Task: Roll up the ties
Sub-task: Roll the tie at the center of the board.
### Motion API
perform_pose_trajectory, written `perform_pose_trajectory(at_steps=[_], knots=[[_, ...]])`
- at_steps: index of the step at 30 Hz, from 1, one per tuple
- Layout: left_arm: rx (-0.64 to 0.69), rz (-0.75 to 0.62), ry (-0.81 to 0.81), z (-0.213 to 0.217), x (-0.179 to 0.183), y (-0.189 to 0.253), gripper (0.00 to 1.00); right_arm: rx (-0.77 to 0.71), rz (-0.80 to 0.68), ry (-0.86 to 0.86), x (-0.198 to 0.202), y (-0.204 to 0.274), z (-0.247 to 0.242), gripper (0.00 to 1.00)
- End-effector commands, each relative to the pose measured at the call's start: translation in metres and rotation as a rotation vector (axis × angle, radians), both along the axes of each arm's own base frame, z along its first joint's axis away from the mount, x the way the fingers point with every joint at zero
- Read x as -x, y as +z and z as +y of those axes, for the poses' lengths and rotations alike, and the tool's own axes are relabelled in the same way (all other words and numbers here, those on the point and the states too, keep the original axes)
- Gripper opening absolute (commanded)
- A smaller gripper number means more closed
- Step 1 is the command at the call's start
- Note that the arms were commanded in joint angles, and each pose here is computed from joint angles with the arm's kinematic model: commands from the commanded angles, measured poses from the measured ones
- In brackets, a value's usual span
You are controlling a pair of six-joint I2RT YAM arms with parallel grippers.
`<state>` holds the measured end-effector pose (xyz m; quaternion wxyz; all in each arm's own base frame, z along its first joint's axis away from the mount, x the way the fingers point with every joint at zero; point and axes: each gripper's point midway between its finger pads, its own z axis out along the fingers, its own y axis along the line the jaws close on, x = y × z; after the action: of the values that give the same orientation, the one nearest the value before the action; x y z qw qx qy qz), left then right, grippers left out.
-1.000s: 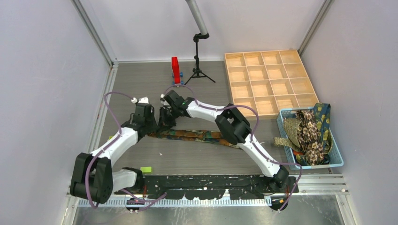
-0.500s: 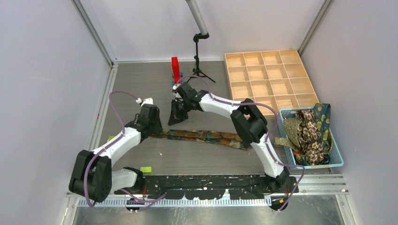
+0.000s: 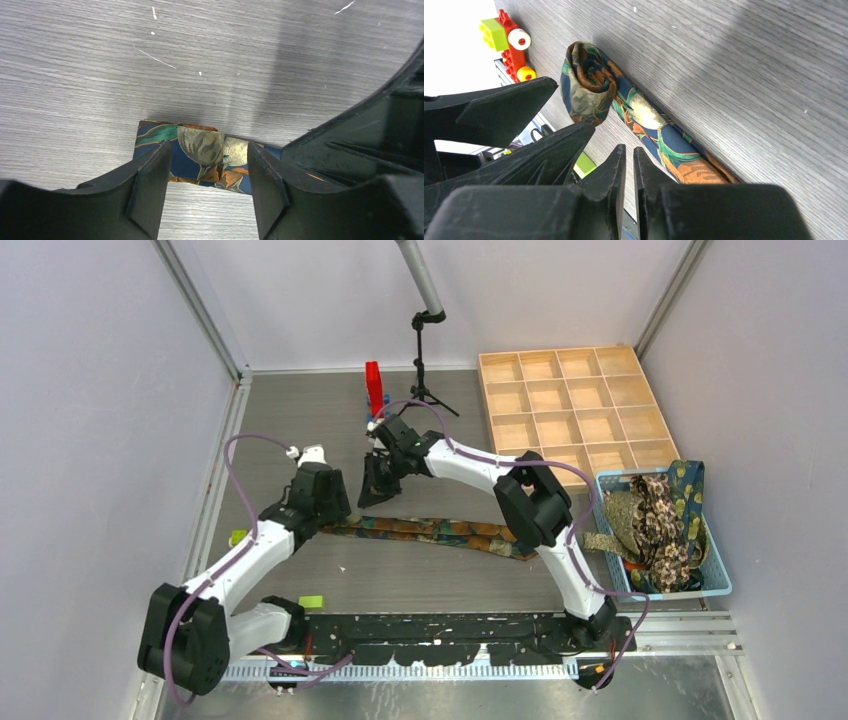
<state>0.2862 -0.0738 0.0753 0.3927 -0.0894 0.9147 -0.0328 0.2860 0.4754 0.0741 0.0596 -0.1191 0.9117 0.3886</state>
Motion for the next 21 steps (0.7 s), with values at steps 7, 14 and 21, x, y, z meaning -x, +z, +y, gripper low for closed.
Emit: perform_pose_trajectory(at_steps=[7,14,21], knots=[[0.007,-0.089,0.068,0.014,0.010,0.036,0.77,-0.074,-0.089,0.010,0.003,0.055,0.026,0.45],[-0.007,-0.068,0.171,0.034,0.034,0.039,0.83,-0.051,-0.083,-0.027,0.010,0.050,0.039,0.50],[0.001,-0.118,0.213,0.047,0.052,0.044,0.84,-0.037,-0.080,-0.033,0.016,0.038,0.056,0.47]])
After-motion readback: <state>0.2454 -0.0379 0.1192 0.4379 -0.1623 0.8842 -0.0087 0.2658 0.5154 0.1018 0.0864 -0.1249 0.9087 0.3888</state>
